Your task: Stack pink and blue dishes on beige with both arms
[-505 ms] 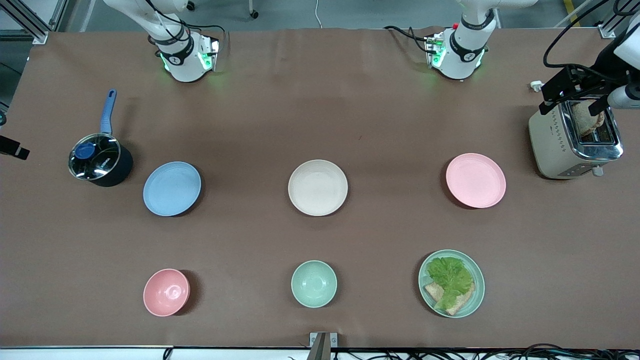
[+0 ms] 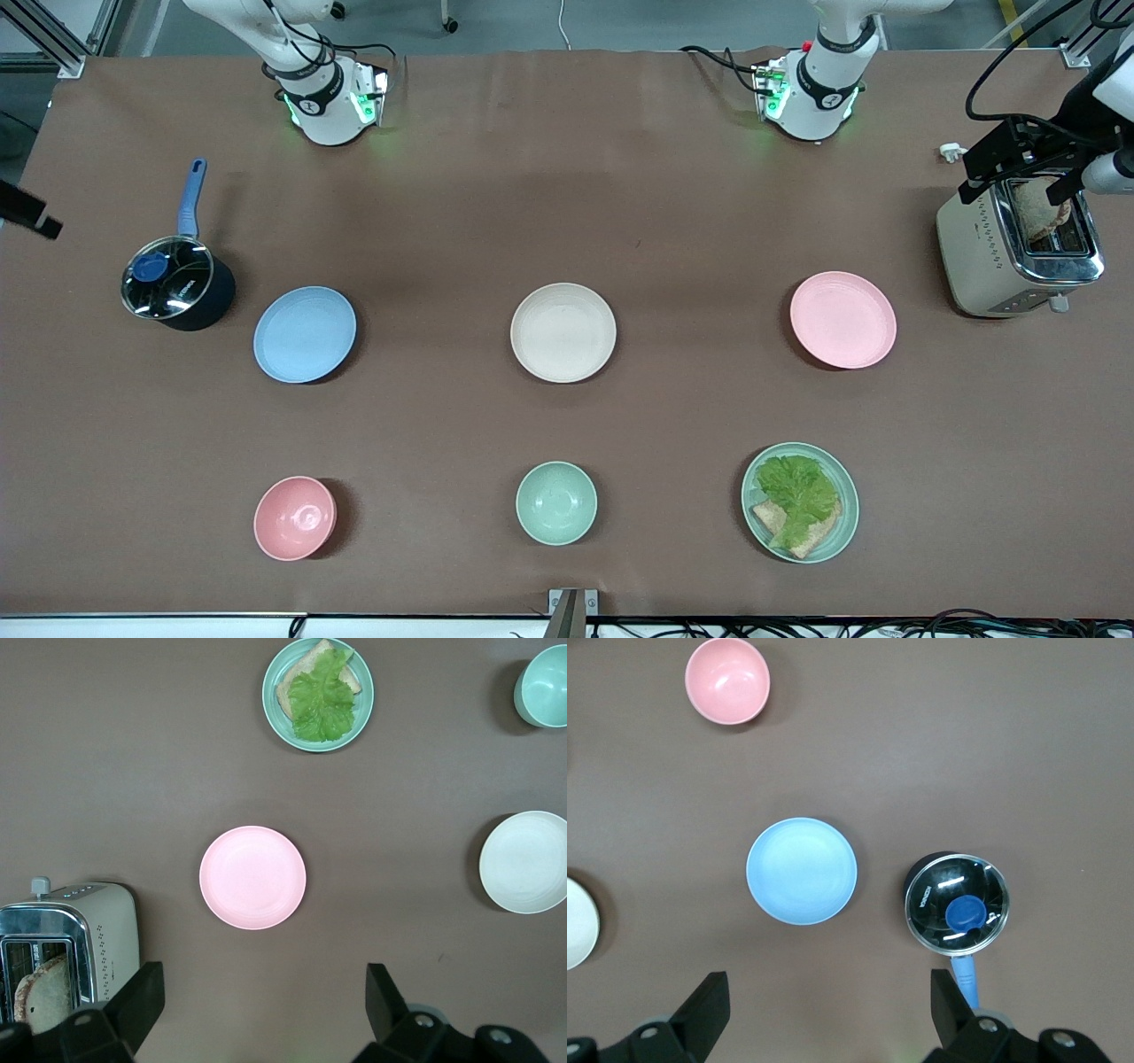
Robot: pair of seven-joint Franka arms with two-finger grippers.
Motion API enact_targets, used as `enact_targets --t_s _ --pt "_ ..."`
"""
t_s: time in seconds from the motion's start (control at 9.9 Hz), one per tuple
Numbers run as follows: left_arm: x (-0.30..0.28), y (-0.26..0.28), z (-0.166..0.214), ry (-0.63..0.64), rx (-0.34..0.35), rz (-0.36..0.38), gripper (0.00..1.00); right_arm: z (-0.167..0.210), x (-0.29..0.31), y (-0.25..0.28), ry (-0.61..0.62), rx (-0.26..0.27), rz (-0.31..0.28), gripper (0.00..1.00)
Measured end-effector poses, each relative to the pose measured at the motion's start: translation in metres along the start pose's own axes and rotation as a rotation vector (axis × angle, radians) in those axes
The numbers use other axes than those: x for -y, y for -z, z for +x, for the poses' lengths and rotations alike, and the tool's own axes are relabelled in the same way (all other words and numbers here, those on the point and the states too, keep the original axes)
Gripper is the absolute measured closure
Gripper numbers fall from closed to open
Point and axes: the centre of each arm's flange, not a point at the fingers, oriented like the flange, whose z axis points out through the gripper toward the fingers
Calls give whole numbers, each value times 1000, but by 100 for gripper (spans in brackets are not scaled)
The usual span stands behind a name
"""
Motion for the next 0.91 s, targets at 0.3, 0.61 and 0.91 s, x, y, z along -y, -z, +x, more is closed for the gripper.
enact_targets --t_s 0.3,0.61,0.91 --pt "49 -35 7 29 66 3 0 0 4 -14 9 13 0 0" --pt "105 -121 27 -8 65 -50 0 25 5 -100 36 83 -5 0" --pt "129 -225 28 -76 86 -87 3 31 9 -243 136 61 -6 0"
